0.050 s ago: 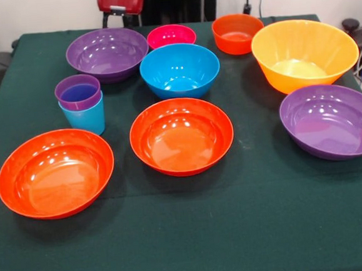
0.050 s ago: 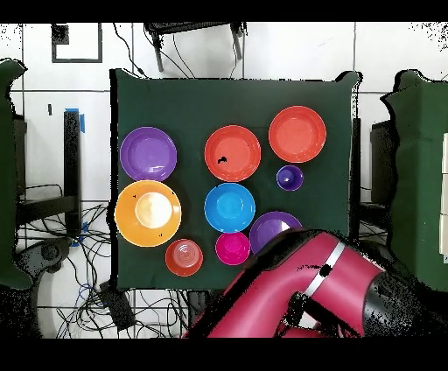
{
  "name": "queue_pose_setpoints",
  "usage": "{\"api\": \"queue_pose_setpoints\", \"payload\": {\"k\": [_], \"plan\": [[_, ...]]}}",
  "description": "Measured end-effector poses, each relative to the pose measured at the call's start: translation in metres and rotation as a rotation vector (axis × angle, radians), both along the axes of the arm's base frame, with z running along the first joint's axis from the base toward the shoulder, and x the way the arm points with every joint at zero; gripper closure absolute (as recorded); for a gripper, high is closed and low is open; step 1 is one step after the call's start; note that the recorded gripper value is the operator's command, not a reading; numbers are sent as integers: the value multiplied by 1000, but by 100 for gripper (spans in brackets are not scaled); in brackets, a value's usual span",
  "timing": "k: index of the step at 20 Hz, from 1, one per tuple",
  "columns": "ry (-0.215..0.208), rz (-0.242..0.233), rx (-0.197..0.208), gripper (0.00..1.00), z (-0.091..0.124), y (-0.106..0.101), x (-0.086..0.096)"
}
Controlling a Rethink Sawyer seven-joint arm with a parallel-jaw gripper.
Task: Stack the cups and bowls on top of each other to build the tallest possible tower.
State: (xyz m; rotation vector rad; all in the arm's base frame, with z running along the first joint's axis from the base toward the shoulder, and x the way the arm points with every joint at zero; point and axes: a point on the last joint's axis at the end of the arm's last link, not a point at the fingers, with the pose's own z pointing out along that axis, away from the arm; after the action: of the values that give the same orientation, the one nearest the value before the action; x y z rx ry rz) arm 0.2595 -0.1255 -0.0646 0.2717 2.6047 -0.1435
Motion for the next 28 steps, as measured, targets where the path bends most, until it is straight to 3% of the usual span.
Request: {"api": "queue_pose_setpoints", "payload": {"k": [28], "plan": [[-2, -66, -16, 0, -6, -10, -5]]}}
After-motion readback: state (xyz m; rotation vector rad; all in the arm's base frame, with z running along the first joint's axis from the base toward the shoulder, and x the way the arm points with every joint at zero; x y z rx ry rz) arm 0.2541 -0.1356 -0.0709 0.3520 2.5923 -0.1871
